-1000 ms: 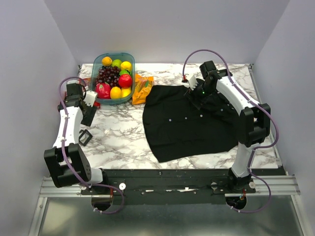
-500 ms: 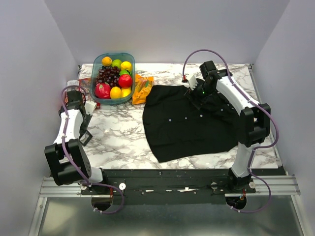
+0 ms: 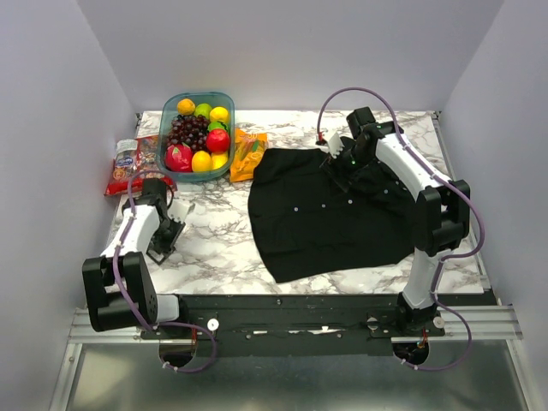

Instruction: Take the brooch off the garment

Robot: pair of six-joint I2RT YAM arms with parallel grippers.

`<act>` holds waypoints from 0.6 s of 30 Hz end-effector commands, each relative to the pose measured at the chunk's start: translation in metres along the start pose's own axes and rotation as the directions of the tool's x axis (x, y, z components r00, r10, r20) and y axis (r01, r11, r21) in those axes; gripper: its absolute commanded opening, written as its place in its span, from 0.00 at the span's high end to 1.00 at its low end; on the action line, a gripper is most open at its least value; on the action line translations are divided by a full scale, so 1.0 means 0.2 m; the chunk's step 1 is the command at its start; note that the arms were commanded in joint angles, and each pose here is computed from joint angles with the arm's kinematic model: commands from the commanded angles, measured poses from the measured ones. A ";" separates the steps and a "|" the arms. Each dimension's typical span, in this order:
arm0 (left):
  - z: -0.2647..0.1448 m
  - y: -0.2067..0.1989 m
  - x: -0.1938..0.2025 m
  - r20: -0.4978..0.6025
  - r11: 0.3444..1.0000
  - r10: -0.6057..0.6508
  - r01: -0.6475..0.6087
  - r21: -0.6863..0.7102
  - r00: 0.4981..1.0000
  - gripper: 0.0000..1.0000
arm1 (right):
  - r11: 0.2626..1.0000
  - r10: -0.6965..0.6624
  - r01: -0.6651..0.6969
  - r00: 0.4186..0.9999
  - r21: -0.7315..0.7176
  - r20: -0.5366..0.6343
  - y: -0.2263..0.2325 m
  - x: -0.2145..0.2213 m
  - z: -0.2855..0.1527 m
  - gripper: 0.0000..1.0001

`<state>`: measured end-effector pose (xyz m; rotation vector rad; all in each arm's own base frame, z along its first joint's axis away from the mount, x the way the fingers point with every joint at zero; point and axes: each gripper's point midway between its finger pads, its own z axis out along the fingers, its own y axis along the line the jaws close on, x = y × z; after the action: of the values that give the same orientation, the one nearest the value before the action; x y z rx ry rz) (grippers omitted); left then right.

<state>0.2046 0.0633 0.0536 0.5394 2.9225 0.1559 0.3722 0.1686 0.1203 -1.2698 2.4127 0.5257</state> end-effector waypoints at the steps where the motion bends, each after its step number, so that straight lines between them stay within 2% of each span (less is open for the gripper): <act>1: 0.02 -0.15 0.01 -0.004 0.995 -0.012 0.013 0.100 1.000 0.64 | 1.000 -0.008 0.008 1.000 -0.013 -0.005 0.01 -0.01 0.03 0.17; 14: 0.02 -0.20 -0.06 0.018 0.989 0.024 -0.027 0.145 1.000 0.63 | 1.000 -0.011 0.011 1.000 -0.010 -0.015 0.01 0.01 0.03 0.17; 18: -0.05 -0.25 -0.12 0.101 0.977 0.089 -0.107 0.186 0.991 0.57 | 1.000 -0.015 0.015 1.000 -0.006 -0.010 0.01 -0.01 0.03 0.17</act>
<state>0.1970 0.0275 0.0417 0.6066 2.9489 -0.0239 0.3715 0.1703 0.1202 -1.2756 2.4107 0.5271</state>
